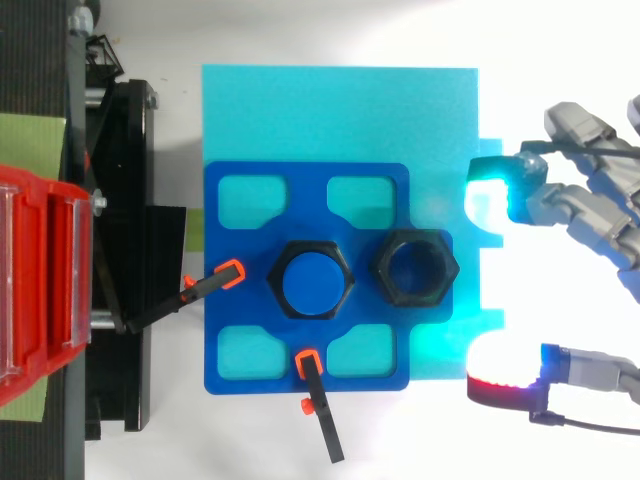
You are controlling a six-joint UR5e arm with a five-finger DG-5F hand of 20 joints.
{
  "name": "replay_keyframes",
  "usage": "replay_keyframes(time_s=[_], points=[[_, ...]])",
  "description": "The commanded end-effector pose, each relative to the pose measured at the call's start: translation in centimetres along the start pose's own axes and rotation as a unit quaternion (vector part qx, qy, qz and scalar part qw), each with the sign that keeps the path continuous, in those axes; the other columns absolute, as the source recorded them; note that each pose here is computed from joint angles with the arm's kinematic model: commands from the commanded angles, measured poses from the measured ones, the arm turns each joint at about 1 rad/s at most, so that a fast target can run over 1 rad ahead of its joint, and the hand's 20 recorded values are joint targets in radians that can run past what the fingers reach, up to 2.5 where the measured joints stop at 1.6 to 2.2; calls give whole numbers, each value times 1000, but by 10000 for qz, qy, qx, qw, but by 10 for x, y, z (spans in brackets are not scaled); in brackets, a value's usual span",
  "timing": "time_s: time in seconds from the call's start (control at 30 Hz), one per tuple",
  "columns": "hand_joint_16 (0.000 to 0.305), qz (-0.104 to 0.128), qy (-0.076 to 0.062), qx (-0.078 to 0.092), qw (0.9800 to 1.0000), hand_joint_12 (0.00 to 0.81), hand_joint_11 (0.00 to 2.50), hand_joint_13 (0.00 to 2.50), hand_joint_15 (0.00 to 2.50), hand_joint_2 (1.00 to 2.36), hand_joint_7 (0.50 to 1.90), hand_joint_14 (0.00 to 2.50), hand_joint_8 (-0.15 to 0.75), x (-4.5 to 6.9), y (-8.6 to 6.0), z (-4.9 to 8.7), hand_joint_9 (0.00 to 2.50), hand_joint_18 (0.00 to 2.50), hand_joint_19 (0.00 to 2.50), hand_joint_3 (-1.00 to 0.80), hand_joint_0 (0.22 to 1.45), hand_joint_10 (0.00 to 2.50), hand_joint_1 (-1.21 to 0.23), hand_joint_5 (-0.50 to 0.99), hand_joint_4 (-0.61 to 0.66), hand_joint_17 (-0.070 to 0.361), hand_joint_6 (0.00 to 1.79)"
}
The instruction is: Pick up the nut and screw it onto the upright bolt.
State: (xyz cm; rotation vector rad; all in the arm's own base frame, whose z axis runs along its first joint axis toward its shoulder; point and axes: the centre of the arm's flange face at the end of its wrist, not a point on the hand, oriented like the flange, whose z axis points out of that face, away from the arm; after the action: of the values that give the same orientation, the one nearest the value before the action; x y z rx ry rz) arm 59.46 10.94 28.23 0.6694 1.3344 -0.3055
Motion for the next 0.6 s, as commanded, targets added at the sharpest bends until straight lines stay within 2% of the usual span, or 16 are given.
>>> replay_keyframes(time_s=[0.0,0.23,0.57], points=[[44,-7,-6,23,10000,344,0,409,0,1000,802,0,245,0,0,0,287,173,0,-500,378,0,-576,-260,173,99,502],[43,89,-55,57,9999,341,0,413,0,1000,807,0,246,-1,-3,6,305,177,0,-500,383,0,-568,-255,179,98,502],[41,8,-19,72,10000,330,0,422,0,1000,813,0,242,-1,-12,12,333,185,0,-500,409,0,-517,-247,179,93,502]])
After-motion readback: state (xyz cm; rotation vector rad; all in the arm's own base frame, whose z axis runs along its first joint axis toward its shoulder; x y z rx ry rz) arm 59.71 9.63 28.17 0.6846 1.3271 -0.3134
